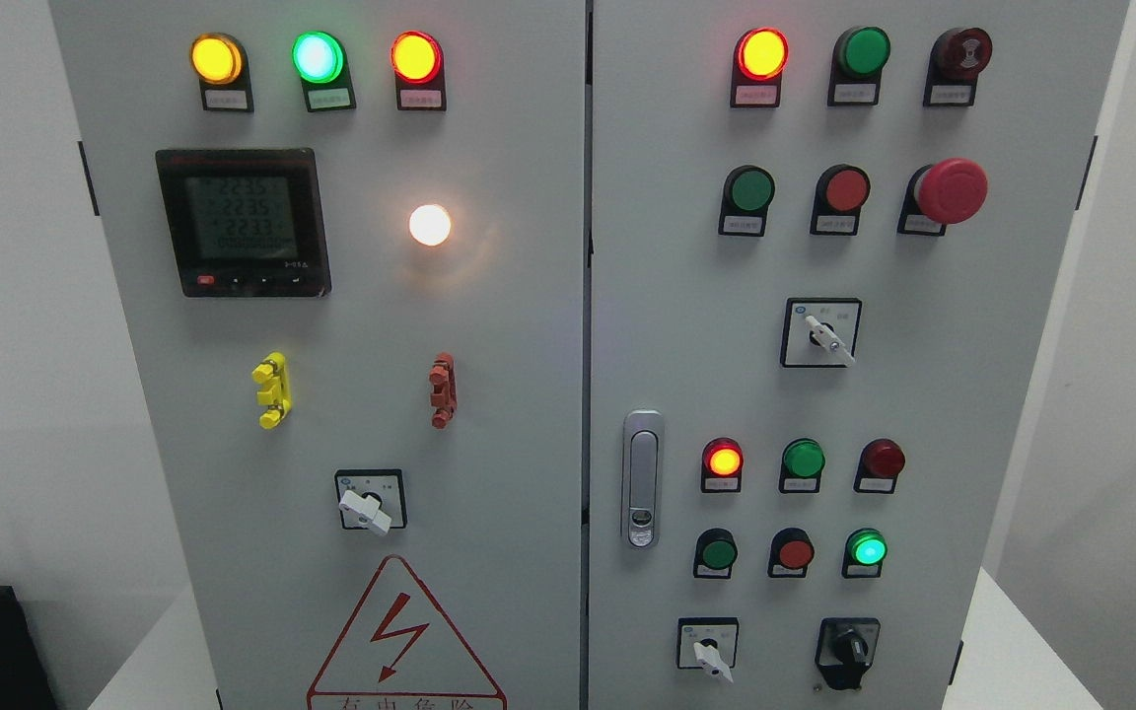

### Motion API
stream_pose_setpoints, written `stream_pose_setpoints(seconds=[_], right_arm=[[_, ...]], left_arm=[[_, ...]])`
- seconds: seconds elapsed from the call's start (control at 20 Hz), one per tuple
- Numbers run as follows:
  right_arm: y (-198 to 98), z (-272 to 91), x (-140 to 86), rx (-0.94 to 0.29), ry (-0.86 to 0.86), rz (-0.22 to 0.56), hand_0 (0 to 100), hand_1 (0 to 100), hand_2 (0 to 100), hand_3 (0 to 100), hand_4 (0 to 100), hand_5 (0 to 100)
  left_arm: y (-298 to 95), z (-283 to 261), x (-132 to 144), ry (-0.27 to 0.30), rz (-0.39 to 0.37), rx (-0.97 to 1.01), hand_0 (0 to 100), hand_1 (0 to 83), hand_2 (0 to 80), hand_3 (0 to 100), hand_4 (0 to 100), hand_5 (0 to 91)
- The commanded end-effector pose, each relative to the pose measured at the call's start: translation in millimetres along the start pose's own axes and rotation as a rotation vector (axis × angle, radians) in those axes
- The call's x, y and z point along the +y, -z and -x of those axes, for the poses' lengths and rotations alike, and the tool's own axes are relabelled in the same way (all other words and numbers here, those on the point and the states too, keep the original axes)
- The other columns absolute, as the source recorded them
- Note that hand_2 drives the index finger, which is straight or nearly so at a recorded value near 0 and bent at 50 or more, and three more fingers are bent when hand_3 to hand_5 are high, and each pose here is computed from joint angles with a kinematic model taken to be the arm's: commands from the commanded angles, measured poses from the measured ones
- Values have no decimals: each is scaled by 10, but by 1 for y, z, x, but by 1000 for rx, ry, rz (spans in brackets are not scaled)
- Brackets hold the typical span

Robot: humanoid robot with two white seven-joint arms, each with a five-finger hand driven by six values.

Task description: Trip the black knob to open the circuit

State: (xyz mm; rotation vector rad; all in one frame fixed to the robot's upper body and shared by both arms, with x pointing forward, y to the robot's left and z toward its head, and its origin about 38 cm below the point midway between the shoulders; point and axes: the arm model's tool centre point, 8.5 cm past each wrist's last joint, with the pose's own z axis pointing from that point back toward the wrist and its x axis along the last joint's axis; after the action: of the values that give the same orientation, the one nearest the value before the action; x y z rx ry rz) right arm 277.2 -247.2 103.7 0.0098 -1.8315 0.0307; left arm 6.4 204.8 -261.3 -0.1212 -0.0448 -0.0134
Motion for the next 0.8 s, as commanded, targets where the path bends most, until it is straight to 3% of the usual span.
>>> stream_pose_setpoints(seconds=[0.0,0.3,0.75], right_arm=[[-12,-11,10,-20,19,-19,0,0,0,83,59,93],[-13,-9,14,-12,26,-30,0,0,0,21,0,12],[-15,-7,17,-5,28,-53,0,0,0,14,0,0]], left_arm=[[1,-6,0,1,-2,-16,120,389,0,0,0,0],[1,-6,0,1,-2,-16,120,389,0,0,0,0],[1,-6,1,3,-2,-16,120,389,0,0,0,0]])
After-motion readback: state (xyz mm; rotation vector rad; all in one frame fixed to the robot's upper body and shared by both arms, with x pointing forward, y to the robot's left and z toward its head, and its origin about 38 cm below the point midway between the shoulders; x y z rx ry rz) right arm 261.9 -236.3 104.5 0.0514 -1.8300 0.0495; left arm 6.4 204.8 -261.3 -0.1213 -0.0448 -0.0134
